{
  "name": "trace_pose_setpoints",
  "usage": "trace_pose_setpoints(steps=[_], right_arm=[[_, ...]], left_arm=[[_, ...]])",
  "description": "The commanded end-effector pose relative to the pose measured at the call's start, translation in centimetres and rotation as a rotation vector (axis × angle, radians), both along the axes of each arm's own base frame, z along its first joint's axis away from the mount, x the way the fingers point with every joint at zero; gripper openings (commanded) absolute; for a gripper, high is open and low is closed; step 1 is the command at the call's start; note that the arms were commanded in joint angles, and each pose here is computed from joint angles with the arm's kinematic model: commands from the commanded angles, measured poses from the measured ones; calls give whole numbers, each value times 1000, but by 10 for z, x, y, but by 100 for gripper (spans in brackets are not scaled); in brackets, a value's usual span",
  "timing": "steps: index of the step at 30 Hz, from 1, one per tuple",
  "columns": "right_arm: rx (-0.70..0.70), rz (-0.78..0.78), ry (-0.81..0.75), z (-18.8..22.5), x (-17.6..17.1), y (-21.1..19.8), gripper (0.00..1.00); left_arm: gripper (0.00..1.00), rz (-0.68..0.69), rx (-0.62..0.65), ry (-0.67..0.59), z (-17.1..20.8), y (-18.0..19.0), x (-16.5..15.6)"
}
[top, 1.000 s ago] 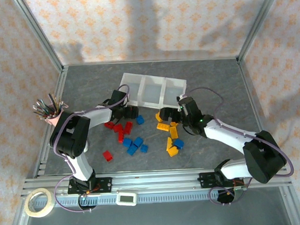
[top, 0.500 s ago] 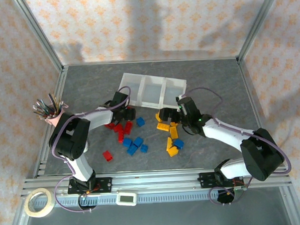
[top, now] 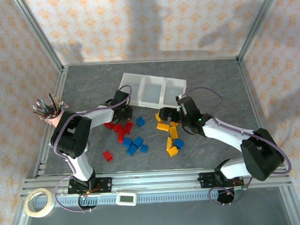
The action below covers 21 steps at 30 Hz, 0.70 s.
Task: Sort the legos into containers by color
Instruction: Pick up the lego from the center of the table.
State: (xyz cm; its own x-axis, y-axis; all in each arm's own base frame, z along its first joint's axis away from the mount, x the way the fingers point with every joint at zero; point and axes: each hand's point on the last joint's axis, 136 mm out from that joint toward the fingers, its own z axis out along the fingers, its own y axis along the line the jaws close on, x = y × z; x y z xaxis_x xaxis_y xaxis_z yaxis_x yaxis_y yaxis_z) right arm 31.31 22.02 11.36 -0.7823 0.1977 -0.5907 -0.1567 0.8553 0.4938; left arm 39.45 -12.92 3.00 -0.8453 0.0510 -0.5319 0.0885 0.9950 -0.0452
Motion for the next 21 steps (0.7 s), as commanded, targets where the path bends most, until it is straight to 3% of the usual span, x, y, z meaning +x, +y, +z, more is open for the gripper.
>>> trace_pose_setpoints(steps=[1, 6, 14, 21], right_arm=[[-1, -18, -23, 10, 5, 1, 100], [-5, -15, -29, 12, 7, 2, 100], [37, -12, -48, 27, 11, 8, 100], [57, -11, -44, 29, 22, 18, 100]], left_arm=[[31, -9, 31, 9, 0, 0, -5], [21, -1, 7, -7, 7, 0, -8], [14, 64, -68, -51, 25, 4, -22], [9, 148, -170, -170, 78, 5, -17]])
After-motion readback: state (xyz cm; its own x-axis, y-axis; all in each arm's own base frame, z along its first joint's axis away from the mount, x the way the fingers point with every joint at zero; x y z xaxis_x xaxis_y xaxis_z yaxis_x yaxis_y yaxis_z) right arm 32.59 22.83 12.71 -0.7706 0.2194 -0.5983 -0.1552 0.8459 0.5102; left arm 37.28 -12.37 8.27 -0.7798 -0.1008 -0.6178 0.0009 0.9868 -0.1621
